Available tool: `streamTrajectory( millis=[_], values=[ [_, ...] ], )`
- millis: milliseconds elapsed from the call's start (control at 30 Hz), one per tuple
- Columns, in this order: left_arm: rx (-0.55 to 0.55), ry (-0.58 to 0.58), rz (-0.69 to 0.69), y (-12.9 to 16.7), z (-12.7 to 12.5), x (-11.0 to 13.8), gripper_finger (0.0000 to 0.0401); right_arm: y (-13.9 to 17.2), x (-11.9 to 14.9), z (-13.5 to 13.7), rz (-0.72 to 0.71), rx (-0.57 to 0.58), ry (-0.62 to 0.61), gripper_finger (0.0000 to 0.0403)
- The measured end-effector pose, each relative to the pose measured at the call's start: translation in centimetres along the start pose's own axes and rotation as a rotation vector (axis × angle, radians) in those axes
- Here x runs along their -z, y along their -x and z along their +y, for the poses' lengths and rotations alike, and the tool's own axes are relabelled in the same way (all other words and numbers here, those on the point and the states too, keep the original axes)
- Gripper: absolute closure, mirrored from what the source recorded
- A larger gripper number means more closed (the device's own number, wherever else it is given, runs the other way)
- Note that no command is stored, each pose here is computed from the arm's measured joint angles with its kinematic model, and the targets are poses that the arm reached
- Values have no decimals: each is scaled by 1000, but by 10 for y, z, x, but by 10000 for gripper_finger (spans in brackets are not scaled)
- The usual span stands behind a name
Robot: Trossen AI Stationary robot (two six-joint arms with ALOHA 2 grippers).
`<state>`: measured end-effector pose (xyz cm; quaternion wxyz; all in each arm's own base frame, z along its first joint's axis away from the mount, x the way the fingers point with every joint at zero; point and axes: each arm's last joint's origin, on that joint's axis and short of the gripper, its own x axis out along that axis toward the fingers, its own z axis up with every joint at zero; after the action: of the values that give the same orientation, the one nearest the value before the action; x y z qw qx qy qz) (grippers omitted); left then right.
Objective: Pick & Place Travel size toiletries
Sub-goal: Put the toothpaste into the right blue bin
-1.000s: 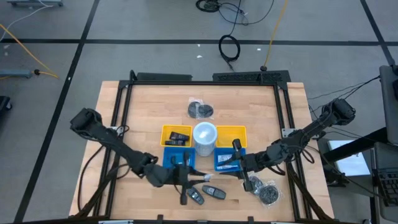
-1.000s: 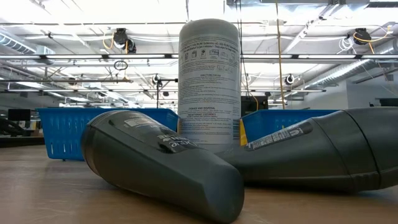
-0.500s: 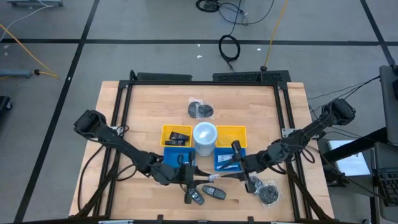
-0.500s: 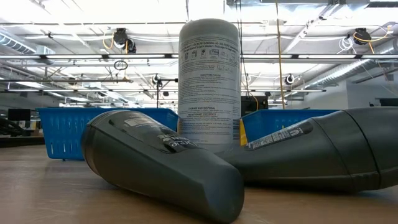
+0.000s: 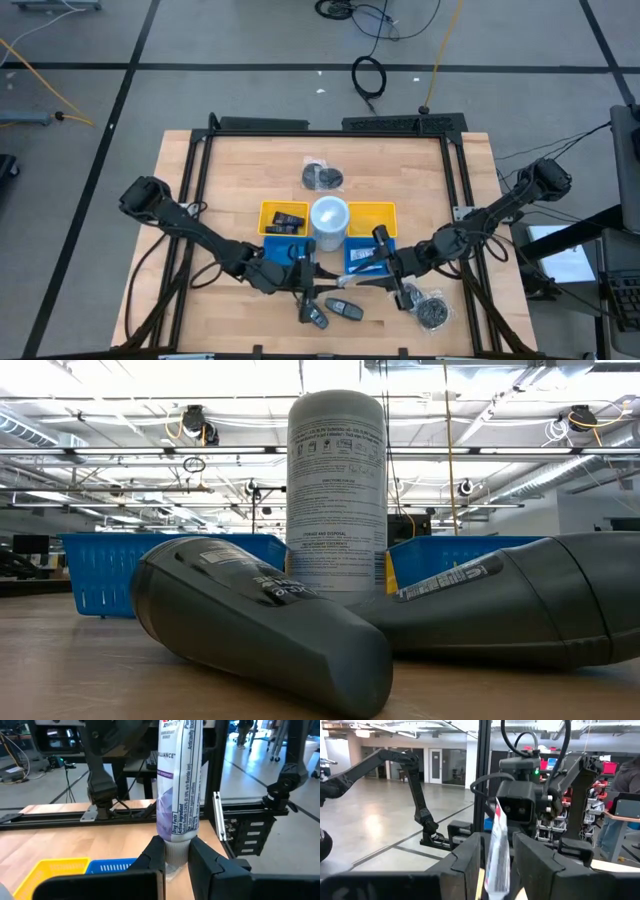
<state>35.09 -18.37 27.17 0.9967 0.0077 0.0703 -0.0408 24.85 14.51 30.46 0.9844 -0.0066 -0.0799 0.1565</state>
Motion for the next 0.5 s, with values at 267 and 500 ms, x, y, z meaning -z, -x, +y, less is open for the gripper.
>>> streamTrajectory(
  millis=[267,500],
  values=[
    [15,12,-6,-18,5,17,368,0,0,0,-1,0,15,291],
    [27,14,-12,-21,9,17,368,0,5,0,51,-2,11,291]
  ],
)
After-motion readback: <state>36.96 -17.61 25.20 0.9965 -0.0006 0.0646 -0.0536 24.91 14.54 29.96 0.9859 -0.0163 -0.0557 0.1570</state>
